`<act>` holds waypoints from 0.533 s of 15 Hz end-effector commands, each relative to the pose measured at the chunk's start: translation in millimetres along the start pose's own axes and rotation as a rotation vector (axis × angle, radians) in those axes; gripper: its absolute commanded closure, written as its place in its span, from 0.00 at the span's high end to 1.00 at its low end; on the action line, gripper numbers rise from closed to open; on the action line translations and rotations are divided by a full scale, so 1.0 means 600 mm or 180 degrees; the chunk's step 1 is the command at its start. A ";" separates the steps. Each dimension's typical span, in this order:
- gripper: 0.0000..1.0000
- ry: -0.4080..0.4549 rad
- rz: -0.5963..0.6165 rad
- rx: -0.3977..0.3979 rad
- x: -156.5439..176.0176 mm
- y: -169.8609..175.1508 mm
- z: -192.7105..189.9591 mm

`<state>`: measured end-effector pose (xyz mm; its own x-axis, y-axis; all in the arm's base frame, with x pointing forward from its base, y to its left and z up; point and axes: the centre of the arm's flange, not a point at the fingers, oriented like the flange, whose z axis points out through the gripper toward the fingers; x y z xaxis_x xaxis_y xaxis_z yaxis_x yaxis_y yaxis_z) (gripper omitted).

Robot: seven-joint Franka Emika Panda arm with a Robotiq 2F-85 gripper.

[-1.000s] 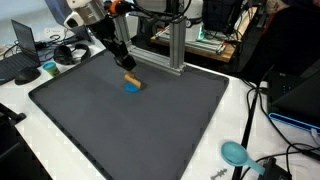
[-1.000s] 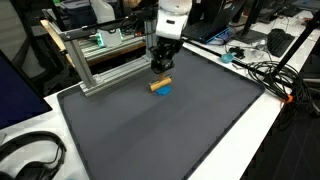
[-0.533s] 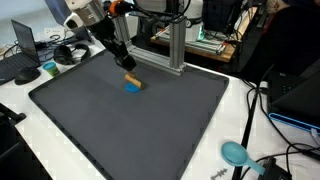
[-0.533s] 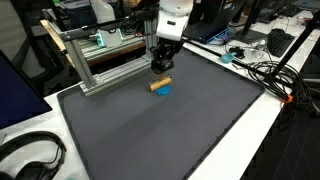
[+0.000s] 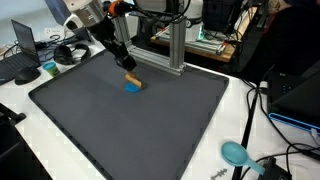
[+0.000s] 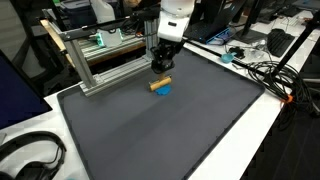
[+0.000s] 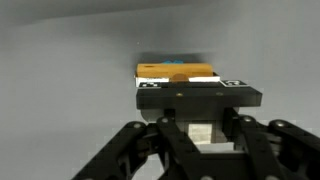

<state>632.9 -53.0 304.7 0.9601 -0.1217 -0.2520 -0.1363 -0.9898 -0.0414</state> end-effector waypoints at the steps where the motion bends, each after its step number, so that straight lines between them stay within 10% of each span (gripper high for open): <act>1: 0.22 -0.0466 0.0042 0.0133 0.005 -0.031 0.114; 8: 0.22 -0.0514 0.0058 0.0133 0.009 -0.033 0.113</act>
<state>635.7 -52.2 303.1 0.9547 -0.1257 -0.2696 -0.1414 -0.9892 -0.0393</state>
